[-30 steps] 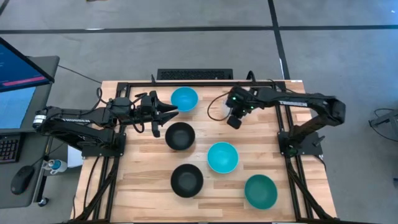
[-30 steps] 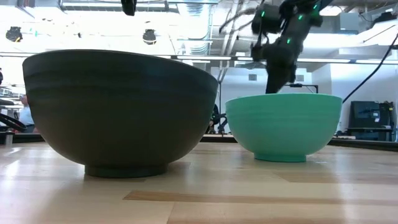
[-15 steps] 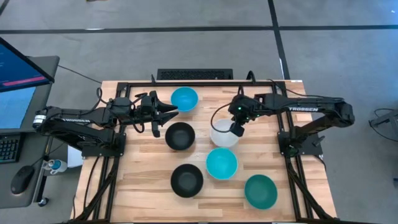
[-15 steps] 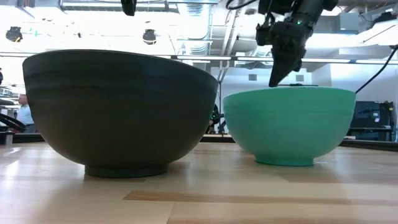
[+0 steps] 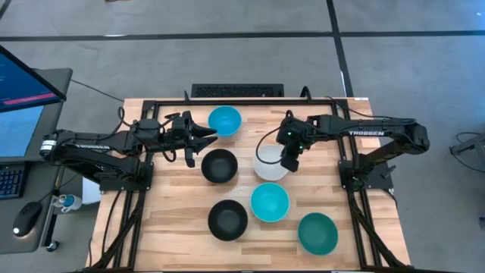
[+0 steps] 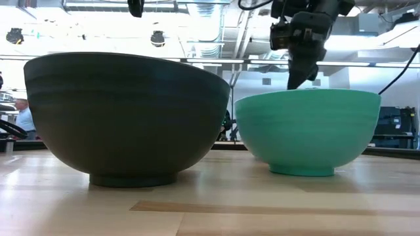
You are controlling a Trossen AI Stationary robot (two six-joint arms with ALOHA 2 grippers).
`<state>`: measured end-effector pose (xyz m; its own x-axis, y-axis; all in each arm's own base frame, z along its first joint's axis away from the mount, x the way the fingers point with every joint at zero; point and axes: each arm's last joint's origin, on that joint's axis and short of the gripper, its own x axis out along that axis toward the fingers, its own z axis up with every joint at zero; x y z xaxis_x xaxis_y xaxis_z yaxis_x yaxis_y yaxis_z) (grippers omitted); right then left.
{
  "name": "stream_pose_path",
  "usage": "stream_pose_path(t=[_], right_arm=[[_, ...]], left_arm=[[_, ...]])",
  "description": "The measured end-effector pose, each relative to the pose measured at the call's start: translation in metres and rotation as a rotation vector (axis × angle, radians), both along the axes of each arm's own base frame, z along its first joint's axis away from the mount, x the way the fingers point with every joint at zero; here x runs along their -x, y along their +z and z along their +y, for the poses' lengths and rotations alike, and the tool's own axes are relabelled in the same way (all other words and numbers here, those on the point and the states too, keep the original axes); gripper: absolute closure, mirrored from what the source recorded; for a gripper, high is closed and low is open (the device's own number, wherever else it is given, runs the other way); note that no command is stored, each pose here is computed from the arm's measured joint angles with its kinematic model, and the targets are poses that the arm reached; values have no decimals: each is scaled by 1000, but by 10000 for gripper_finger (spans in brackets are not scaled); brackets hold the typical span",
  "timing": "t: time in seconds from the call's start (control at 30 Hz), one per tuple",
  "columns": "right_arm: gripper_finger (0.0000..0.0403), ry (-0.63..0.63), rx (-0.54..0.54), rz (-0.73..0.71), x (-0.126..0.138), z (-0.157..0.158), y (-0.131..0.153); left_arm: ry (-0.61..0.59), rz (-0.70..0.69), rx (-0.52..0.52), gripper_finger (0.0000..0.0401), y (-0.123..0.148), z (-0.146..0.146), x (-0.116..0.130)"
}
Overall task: Nest bowls inside each other
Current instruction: Stack the white bowl on top of the light blue bowl
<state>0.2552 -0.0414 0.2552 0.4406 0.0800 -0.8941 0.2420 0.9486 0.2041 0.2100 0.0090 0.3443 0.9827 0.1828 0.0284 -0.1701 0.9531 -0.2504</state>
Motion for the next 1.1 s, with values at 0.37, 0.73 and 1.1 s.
stream_pose_path(t=[0.37, 0.73, 1.1], right_arm=[[195, 120, -9, 212, -2, 12, -26], [178, 194, 0, 201, -10, 30, -32], [189, 491, 202, 191, -10, 53, -31]], left_arm=[[-2, -3, 2, 286, 0, 0, 0], [-4, -5, 25, 286, 0, 0, 0], [-3, -10, 46, 286, 0, 0, 0]])
